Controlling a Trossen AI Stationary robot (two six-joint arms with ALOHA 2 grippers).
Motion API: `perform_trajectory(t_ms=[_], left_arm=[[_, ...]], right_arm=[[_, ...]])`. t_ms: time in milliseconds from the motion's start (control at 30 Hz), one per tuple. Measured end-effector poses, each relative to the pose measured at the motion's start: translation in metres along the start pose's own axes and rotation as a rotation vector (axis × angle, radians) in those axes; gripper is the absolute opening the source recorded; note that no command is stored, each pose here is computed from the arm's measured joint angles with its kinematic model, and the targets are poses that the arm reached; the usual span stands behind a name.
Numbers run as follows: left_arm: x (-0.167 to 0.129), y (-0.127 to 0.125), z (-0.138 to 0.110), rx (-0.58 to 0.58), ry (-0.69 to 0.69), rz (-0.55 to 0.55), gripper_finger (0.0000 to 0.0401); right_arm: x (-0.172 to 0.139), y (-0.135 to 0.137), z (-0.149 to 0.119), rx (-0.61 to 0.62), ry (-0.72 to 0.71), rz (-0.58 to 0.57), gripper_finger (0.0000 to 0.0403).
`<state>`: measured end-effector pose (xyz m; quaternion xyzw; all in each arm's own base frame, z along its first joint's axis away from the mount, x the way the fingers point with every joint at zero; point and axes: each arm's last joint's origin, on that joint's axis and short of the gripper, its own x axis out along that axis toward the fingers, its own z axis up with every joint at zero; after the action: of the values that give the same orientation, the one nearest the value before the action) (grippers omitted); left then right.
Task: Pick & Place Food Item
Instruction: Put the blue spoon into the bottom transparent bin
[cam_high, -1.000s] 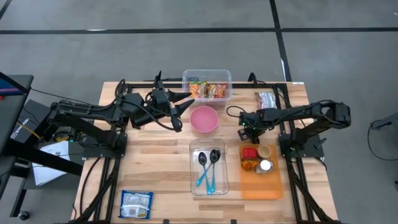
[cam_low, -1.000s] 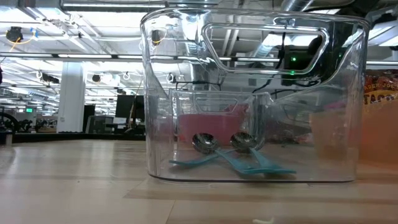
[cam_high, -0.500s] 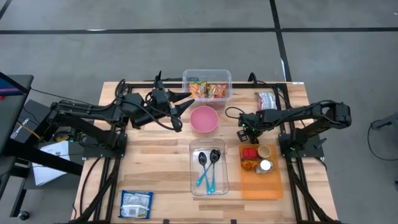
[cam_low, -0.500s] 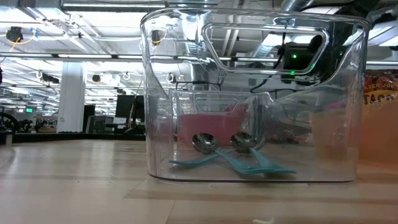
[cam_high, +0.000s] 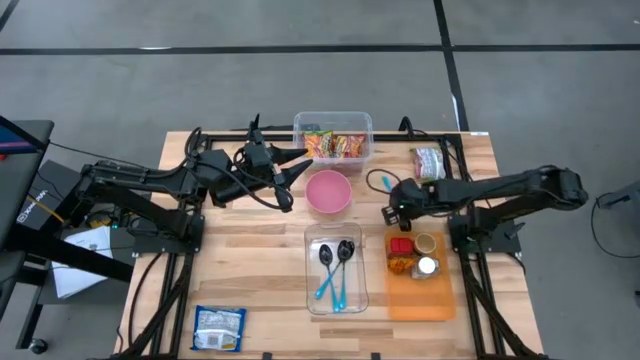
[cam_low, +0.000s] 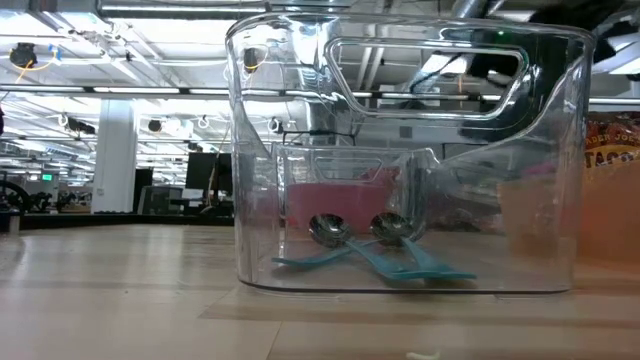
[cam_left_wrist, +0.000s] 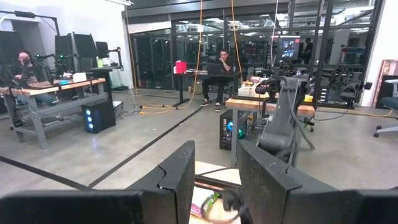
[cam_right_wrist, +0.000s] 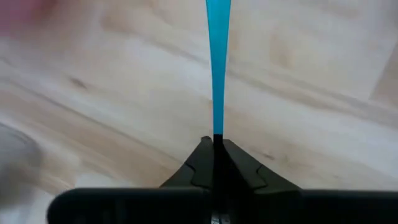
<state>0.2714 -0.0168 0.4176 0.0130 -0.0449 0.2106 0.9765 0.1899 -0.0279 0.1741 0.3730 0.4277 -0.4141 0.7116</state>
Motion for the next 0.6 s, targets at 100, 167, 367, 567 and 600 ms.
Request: perform_trajectory(t_ms=[100, 167, 367, 567, 600], left_arm=[[0.000, 0.000, 0.000, 0.000, 0.000, 0.000, 0.0113], [0.000, 0.000, 0.000, 0.000, 0.000, 0.000, 0.0113], [0.002, -0.001, -0.001, 0.009, 0.003, 0.000, 0.0113], [0.015, -0.010, -0.016, -0.060, 0.046, -0.001, 0.0114], [0.018, -0.012, -0.021, -0.059, 0.059, -0.001, 0.0117]], right_arm=[[-0.017, -0.004, 0.004, 0.047, -0.094, 0.060, 0.0009], [-0.029, -0.007, 0.007, 0.067, -0.148, 0.113, 0.0009], [-0.064, -0.008, 0.010, 0.111, -0.319, 0.337, 0.0009], [-0.095, -0.001, 0.011, 0.138, -0.524, 0.543, 0.0009], [-0.099, 0.000, 0.012, 0.148, -0.556, 0.573, 0.0009]])
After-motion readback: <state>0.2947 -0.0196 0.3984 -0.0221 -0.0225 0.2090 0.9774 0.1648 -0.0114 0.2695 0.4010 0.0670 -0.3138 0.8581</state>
